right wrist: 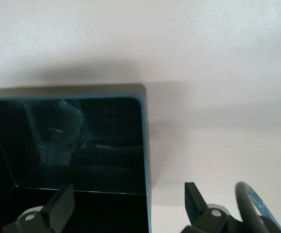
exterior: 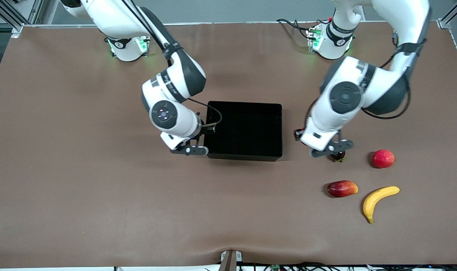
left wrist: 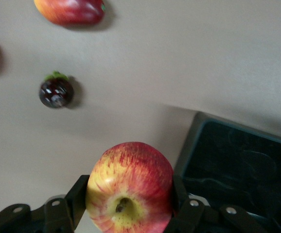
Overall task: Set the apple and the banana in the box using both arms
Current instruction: 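Carry the apple over the box while the right gripper draws back, then lower the apple into the black box and open the left gripper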
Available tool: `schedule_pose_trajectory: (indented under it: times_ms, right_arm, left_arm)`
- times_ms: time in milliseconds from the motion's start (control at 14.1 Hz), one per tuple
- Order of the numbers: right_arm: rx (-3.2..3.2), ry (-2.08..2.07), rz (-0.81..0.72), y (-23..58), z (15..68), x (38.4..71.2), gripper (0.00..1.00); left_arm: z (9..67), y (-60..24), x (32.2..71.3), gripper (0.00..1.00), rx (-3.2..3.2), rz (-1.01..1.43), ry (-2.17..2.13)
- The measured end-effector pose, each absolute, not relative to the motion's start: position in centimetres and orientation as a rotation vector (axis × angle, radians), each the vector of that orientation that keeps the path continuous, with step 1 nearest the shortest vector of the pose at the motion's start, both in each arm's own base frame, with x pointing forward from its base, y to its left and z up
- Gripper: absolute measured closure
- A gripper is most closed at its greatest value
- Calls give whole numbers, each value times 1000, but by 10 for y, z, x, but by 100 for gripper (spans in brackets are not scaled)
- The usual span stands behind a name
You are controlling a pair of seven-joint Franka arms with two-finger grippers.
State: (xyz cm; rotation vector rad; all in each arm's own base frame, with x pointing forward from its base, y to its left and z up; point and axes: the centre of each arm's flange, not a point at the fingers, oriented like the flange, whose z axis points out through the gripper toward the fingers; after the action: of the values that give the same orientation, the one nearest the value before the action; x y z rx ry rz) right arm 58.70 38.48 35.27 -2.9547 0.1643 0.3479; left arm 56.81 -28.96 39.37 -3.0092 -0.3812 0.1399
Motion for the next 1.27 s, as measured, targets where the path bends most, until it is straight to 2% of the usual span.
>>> schedule_pose_trajectory:
  times_ms: [425,566,779,1274]
  right_arm:
    - [-2933,289,369,313,404,630,0]
    - [-2961,296,320,296,427,636,0]
    - [-3015,270,207,284,474,630,0]
    - [-3087,260,111,208,558,618,0]
  left_arm:
    - [351,-392,509,28,-3007,157,-331]
    - [334,-406,498,28,-3033,143,-290]
    - [306,-422,478,28,-3034,165,-224]
    - [232,-428,446,28,-3043,121,-77]
